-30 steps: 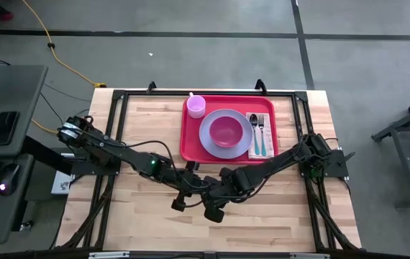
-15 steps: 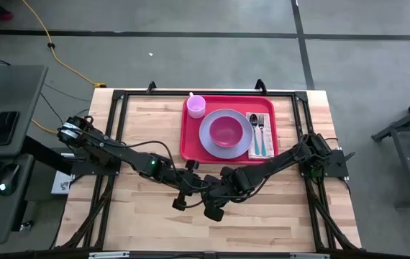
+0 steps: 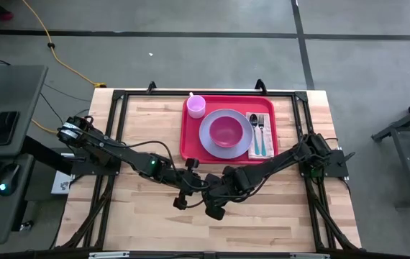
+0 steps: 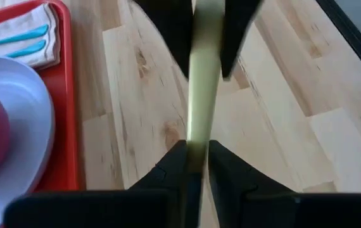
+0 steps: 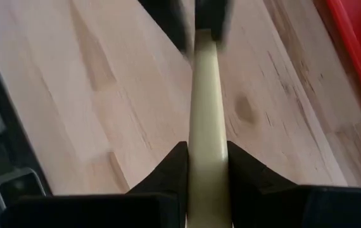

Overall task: Set up tray
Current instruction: Put the yellow knife on top of the napkin to the right of the blue fork in the red tray

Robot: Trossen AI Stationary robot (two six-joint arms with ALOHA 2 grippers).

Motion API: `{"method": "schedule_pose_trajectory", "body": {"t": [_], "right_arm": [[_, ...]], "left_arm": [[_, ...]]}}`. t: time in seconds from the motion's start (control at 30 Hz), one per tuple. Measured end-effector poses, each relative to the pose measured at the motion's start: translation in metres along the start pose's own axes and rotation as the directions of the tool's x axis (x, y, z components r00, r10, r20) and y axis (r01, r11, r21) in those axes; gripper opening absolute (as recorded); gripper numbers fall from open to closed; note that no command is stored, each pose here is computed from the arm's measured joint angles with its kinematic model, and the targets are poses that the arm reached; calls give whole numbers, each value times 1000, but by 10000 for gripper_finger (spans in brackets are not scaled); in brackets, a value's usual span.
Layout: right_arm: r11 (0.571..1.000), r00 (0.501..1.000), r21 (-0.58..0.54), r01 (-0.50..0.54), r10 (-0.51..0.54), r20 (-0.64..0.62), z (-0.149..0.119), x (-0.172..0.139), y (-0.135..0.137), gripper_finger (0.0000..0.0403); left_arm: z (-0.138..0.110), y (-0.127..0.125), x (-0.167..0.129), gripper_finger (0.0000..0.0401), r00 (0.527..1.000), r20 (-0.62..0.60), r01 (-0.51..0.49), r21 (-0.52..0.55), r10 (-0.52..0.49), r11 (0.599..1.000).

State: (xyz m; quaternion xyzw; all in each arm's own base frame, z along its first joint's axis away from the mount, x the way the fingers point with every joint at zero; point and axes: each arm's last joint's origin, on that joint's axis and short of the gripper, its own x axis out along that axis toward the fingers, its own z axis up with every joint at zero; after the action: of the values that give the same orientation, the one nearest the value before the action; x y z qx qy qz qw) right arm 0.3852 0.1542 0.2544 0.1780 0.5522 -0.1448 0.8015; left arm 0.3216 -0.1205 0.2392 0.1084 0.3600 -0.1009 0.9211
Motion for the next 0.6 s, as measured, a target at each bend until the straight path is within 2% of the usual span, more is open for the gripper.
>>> {"method": "schedule_pose_trajectory", "body": {"t": [0.3, 0.6], "right_arm": [[998, 997, 20, 53, -52, -51, -5, 1, -5, 56], [993, 991, 55, 101, -96, -92, -9, 0, -9, 56]], "left_arm": [[1, -1, 0, 149, 1000, 4, 10, -1, -10, 1000], [0, 1, -1, 178, 1000, -16, -20, 28, 20, 999]]}}
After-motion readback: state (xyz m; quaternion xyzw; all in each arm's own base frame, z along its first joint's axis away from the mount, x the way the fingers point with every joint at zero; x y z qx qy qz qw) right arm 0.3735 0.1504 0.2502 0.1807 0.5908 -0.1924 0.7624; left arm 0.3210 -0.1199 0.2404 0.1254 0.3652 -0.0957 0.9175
